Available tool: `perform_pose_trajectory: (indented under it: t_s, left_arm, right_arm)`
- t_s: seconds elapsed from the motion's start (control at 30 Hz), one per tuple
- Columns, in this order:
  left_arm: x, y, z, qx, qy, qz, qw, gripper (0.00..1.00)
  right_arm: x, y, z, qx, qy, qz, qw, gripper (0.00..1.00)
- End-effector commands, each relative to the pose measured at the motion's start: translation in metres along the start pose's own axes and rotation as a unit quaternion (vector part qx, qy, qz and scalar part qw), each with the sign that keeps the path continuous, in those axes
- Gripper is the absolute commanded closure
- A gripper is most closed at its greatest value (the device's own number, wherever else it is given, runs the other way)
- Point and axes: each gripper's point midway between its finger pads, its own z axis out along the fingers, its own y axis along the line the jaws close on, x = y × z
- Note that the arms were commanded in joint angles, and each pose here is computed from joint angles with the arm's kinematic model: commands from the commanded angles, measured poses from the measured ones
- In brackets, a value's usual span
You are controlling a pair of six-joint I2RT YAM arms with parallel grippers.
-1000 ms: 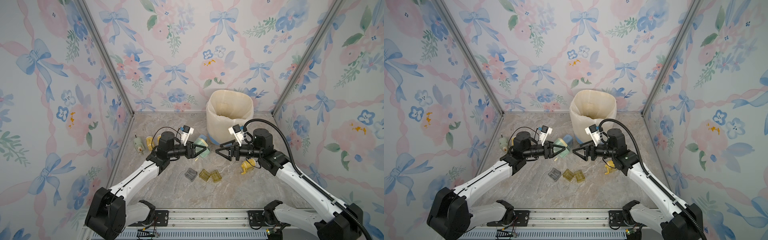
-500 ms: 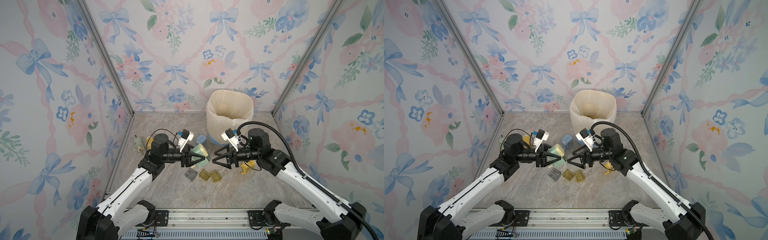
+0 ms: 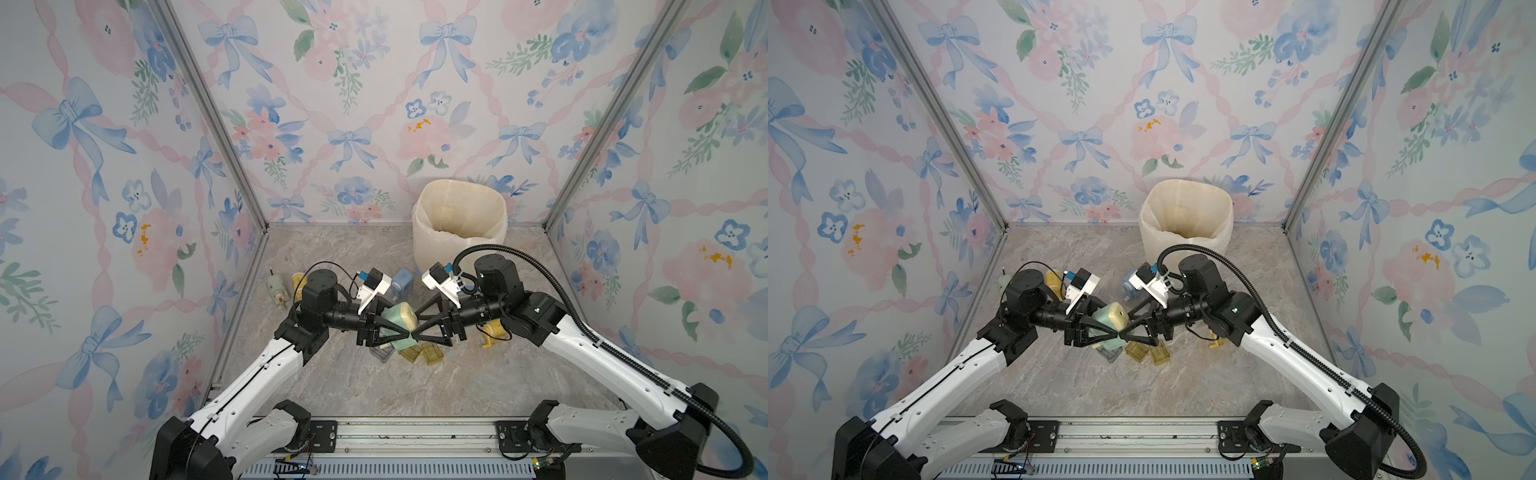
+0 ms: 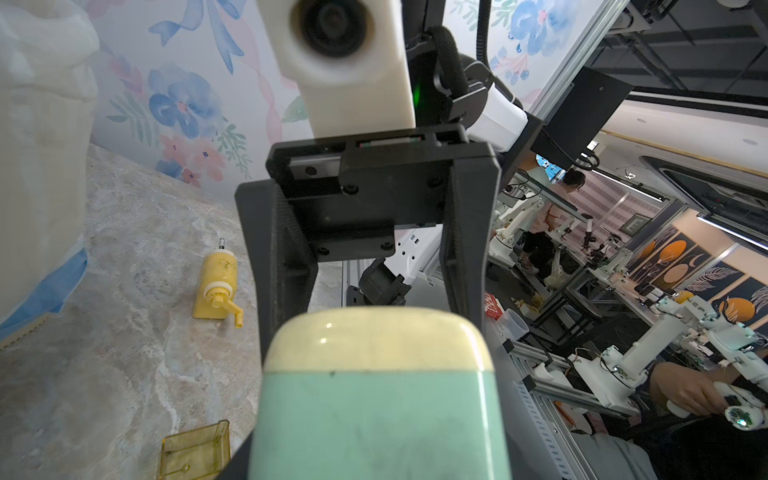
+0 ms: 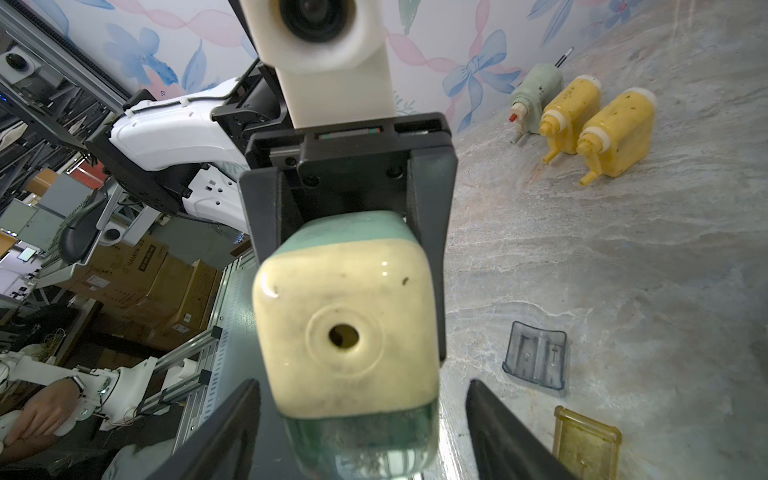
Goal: Take out the pencil sharpener tray and clean the shavings
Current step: Open the container of the pencil sharpener.
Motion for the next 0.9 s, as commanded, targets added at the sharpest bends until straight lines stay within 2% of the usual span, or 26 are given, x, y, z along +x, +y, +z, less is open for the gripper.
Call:
perform_pose_trajectory:
  t_s: [0.0, 0.2, 0.37, 0.6, 0.87]
  left_arm:
    - [-0.004, -0.017, -0.002, 0.022, -0.001, 0.035, 0.999, 1.0]
    - [-0.005, -0.016, -0.003, 0.016, -0.004, 0.035, 0.999, 1.0]
    - [-0.005, -0.014, -0.003, 0.017, -0.003, 0.026, 1.0, 1.0]
    - [-0.005, -0.014, -0.003, 0.014, -0.004, 0.027, 1.0, 1.0]
    - [-0.005, -0.013, -0.003, 0.014, -0.004, 0.026, 1.0, 1.0]
  right_arm:
    - [-0.002, 0.008, -0.001, -0.006, 0.009, -0.009, 1.0, 0.26]
    - [-0.003, 0.016, -0.002, -0.014, 0.006, -0.014, 1.0, 0.36]
    - [-0.002, 0.012, -0.005, 0.003, 0.006, -0.022, 1.0, 0.48]
    - [-0.008, 0.007, -0.02, 0.022, -0.013, -0.021, 0.999, 0.52]
    - [-0.011, 0.006, -0.025, 0.024, -0.024, -0.02, 0.999, 0.52]
